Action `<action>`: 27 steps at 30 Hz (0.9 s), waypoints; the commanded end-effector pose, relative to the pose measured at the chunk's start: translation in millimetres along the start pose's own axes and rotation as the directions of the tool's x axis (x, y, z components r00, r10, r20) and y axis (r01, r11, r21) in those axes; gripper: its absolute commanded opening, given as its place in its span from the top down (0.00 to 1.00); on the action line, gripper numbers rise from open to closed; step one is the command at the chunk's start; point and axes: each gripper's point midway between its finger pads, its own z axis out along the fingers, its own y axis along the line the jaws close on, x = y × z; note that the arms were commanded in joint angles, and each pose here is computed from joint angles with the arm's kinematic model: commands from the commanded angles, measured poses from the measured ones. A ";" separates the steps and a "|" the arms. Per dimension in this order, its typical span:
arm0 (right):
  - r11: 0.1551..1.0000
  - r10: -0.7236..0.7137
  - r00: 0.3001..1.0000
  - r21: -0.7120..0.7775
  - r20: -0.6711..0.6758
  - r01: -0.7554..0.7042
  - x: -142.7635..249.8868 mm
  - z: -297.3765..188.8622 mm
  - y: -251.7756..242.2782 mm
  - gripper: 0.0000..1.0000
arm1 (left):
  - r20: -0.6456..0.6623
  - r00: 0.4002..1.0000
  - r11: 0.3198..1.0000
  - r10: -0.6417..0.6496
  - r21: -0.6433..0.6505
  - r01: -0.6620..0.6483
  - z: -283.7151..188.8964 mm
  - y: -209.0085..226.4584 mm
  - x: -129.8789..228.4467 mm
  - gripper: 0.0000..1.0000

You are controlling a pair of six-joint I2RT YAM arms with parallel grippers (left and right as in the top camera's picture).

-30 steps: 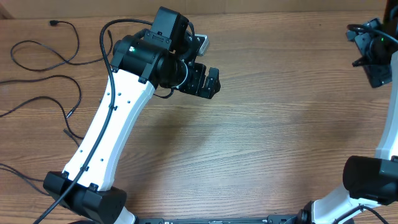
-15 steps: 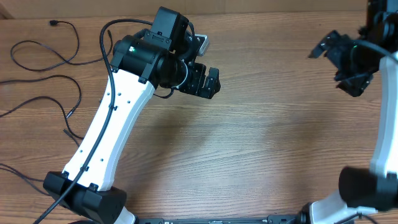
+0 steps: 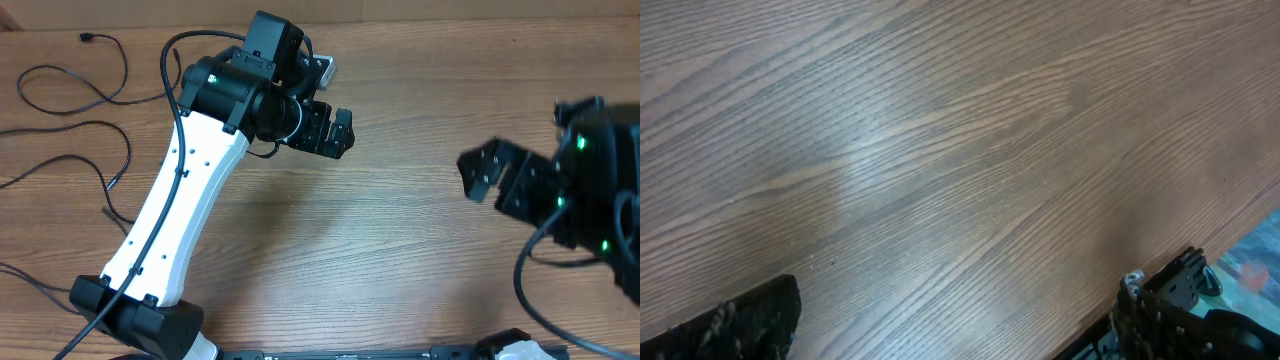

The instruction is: Untangle cables

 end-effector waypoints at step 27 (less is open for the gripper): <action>0.943 -0.331 0.930 0.029 0.158 0.331 -4.9 -7.4 -29.2 0.00 | 0.020 0.999 0.999 0.032 -0.001 -0.032 -6.9 -4.3 -0.8 0.00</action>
